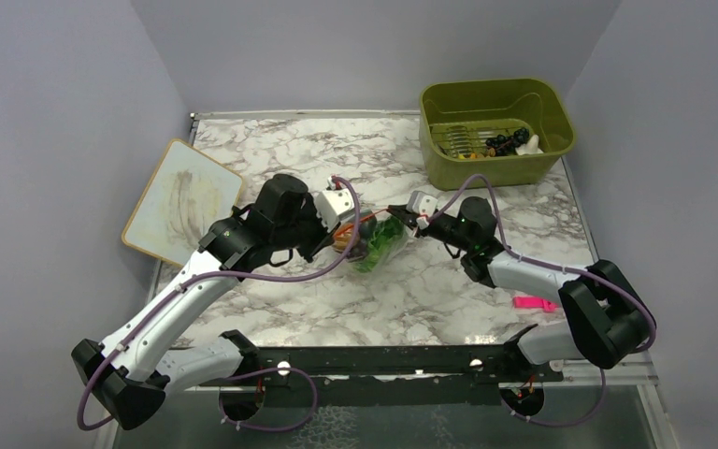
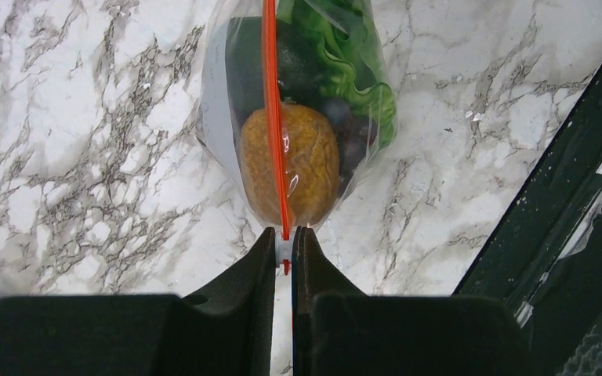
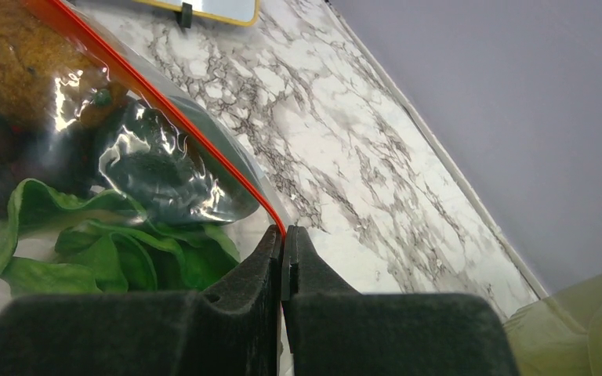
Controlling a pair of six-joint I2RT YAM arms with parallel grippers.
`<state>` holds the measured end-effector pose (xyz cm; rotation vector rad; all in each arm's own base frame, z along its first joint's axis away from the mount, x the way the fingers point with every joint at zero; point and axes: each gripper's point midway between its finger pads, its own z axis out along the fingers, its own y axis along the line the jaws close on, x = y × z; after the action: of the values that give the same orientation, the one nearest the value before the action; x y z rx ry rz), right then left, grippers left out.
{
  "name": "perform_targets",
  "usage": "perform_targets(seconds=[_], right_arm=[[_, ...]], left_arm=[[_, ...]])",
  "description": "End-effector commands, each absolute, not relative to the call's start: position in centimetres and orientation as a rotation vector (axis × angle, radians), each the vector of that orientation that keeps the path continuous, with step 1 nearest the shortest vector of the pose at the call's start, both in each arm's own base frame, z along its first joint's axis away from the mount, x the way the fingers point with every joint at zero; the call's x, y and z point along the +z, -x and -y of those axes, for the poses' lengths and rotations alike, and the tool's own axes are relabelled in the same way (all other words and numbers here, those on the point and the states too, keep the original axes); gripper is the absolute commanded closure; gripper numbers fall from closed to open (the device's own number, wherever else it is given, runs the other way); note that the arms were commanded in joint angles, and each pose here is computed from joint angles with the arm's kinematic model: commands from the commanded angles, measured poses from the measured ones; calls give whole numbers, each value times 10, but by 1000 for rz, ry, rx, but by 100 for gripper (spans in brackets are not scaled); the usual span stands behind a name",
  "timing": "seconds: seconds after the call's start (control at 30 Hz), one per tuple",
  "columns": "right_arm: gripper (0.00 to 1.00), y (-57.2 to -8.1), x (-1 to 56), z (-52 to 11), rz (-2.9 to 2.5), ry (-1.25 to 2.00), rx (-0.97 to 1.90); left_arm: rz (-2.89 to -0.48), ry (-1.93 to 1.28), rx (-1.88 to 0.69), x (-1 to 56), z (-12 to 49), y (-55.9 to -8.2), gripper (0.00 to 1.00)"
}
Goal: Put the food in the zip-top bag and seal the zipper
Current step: Zip the zipper food storage bag at the center of the board, then place the zipper food storage bag at the center of the board.
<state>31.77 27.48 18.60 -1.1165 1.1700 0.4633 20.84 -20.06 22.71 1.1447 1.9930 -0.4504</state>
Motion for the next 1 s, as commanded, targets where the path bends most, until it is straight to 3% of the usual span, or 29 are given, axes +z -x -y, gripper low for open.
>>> perform_targets(seconds=[0.0,0.4,0.53,0.6,0.67,0.8,0.97], right_arm=[[99,-342,187,-246,-1268,1013,329],[99,-333,225,-246,-1212,1010,341],[99,-305,308,-247,-1087,1015,395],[99,-288,352,-242,-1008,983,413],[99,-283,357,-247,-984,1028,433],[99,-273,298,-264,-1104,1175,576],[99,-214,347,-268,-927,1246,765]], left_arm=[[-2059,-1125,-411,226,182,-195,100],[-1971,-1096,-318,252,175,-210,100],[-1812,-915,-192,323,163,-237,100],[-1704,-831,-224,364,165,-240,100],[-1605,-814,-315,386,176,-233,100],[-1676,-866,-295,343,178,-236,100],[-1623,-867,-450,358,188,-211,100]])
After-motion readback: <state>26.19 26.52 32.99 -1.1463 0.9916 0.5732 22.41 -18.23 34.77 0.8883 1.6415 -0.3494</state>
